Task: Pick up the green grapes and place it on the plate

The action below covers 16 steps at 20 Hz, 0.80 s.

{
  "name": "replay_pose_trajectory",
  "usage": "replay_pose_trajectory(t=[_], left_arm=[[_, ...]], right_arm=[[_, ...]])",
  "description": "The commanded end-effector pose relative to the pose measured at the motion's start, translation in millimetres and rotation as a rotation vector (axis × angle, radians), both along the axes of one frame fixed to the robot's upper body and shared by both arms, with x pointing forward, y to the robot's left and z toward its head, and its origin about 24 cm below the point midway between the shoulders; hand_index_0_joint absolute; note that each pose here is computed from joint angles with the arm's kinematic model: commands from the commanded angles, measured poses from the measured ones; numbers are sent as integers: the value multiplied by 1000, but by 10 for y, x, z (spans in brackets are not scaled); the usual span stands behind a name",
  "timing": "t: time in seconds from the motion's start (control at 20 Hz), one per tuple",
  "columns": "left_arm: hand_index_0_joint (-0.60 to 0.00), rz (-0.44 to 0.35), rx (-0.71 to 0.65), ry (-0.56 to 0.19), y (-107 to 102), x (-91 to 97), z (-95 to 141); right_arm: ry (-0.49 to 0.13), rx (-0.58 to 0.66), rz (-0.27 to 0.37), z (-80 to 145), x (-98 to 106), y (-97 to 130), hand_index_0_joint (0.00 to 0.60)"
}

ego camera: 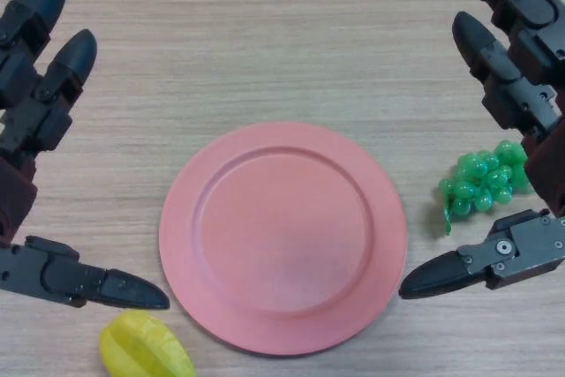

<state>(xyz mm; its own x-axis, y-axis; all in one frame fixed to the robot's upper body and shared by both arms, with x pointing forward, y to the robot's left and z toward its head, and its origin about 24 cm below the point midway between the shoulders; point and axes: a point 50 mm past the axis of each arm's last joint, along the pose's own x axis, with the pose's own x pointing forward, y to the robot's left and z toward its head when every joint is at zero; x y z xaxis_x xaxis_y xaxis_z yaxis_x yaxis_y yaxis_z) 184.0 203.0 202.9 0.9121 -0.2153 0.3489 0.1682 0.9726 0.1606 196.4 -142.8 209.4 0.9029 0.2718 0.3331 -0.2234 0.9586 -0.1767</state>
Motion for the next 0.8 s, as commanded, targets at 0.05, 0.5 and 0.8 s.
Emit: replay_pose_trajectory(t=[0.05,0.5,0.8], left_arm=[[0,-9,62,-204,-44,-125,248],[0,-5,50,-209,-28,-134,221],[0,-11,60,-194,-77,-109,140]], right_arm=[[-204,-9,-56,259,-116,-90,0],[-177,-42,-85,231,-1,-154,0],[-186,-147,-185,231,551,-429,0]])
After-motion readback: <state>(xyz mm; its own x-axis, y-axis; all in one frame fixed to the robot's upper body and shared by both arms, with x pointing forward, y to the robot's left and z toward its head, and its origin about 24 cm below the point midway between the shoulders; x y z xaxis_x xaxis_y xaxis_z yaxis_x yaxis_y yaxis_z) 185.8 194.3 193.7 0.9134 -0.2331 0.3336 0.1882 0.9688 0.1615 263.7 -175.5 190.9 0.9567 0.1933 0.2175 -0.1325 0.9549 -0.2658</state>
